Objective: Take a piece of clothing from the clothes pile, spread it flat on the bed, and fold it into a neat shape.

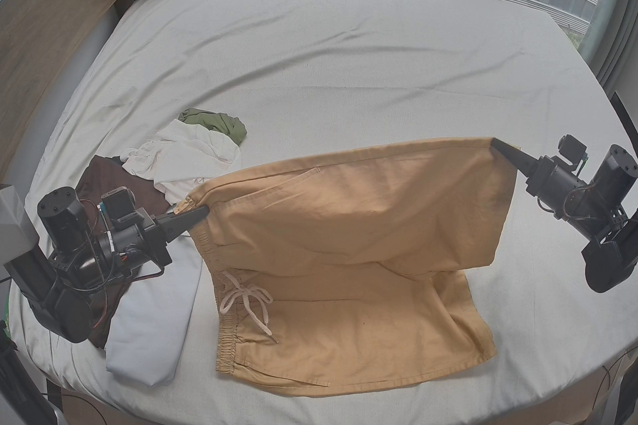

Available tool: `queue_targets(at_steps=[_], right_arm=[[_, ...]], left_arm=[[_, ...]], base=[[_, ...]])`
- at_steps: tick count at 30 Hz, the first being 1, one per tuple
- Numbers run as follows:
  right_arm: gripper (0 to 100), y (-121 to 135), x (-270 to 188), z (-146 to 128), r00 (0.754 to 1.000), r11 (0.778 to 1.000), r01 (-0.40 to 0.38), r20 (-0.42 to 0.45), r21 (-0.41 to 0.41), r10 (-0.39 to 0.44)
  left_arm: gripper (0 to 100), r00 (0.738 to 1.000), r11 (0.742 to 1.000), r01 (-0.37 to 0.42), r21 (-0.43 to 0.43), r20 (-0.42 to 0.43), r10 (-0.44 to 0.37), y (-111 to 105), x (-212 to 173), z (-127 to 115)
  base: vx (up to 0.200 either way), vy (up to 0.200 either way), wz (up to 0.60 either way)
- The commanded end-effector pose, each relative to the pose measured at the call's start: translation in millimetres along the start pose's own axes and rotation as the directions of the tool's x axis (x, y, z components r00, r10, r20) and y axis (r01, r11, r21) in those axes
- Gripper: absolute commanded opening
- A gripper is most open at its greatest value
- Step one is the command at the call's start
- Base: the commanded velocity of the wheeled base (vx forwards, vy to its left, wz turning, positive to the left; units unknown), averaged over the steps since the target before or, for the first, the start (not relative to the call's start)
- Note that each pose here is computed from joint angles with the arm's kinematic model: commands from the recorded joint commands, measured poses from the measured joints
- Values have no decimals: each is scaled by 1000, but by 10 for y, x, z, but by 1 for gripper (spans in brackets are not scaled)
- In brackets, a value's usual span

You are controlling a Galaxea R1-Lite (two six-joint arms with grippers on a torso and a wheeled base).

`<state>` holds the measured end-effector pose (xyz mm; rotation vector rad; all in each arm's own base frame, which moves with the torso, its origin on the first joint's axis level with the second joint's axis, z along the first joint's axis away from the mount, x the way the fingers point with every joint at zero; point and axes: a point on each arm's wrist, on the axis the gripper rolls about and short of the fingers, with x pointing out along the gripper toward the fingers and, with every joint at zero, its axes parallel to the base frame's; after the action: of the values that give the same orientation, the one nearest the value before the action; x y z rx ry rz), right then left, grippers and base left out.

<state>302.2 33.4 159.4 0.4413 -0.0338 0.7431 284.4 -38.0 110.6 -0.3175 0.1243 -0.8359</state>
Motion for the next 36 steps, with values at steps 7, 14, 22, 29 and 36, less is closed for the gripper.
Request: queue_targets(at_steps=[7, 14, 22, 29, 36], right_arm=[[0, -17, 29, -31, 1000, 1000, 4, -5, 8, -4], [0, -161, 99, -92, 1000, 1000, 20, -14, 16, -20], [0, -222, 251, 68, 1000, 1000, -2, 30, -17, 3], [0, -264, 374, 193, 1000, 1000, 1, 27, -14, -1], [0, -337, 490, 243, 1000, 1000, 9, 14, -4, -9]], left_arm=[[0, 998, 999, -20, 27, 53, 18, -27, 26, 126], [0, 996, 999, -45, 30, 77, 43, 47, 182, 126], [0, 995, 998, -48, 31, 91, 45, 147, 251, 151], [0, 986, 996, -64, 58, 159, 54, 206, 360, 310], [0, 973, 991, -119, 58, 204, 104, 324, 478, 333]], base=[[0, 0, 0], [0, 0, 0], [0, 0, 0], [0, 0, 0], [0, 0, 0]])
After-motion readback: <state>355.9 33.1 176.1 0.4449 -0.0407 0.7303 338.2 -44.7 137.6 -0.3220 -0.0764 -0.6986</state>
